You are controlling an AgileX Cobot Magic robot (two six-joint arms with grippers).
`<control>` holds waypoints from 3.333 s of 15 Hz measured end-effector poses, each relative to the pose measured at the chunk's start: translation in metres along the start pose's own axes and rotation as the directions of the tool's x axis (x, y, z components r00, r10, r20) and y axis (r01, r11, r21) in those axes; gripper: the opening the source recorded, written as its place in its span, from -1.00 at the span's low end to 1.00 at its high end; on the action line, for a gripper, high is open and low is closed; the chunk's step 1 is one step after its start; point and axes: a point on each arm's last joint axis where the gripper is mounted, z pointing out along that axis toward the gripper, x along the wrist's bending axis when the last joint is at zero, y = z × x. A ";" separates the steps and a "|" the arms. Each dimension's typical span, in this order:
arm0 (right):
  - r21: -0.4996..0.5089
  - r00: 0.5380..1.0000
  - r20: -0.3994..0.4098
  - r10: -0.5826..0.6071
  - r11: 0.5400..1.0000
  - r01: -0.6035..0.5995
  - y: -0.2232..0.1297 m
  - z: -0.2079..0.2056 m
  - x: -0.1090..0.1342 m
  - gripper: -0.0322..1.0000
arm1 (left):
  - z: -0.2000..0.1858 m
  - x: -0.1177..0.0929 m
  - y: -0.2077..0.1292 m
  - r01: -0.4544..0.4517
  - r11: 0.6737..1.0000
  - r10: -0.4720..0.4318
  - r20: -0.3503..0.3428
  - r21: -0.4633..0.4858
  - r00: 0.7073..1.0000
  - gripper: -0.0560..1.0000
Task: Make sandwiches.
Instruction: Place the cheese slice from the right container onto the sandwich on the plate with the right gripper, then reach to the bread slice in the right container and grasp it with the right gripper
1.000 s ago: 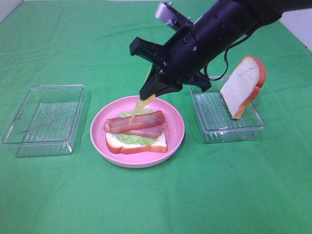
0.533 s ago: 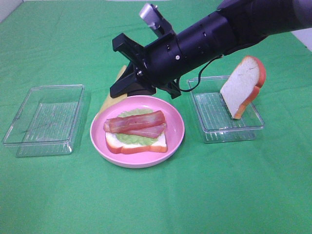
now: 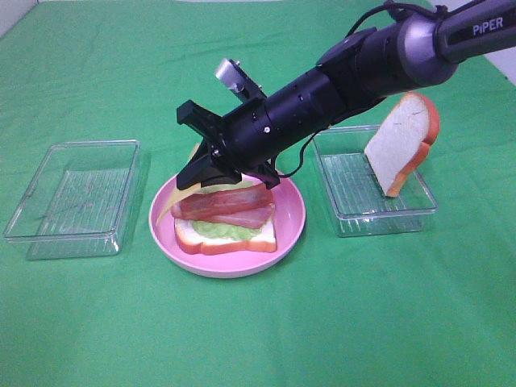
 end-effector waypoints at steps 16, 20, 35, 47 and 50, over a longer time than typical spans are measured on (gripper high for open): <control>0.046 0.991 0.134 0.006 0.999 -0.012 0.003 -0.020 -0.032 -0.85 | 0.000 0.000 0.000 0.000 1.000 0.000 0.000 0.000 1.000 0.95; 0.051 0.988 0.151 -0.015 0.999 0.007 0.003 -0.024 -0.030 0.39 | 0.000 0.000 0.000 0.001 1.000 -0.001 0.001 0.000 1.000 0.95; -0.058 0.696 0.718 -0.005 0.996 0.067 0.034 -0.210 0.039 0.73 | 0.000 0.000 0.000 0.001 1.000 -0.001 0.001 0.000 1.000 0.95; -0.115 0.643 0.738 0.205 0.977 -0.180 0.051 -0.250 -0.086 0.72 | 0.000 0.000 0.000 0.001 1.000 -0.001 0.001 0.000 1.000 0.95; -0.115 0.650 0.730 0.212 0.975 -0.189 0.056 -0.241 -0.097 0.70 | 0.000 0.000 0.000 0.001 1.000 -0.001 0.001 0.000 1.000 0.95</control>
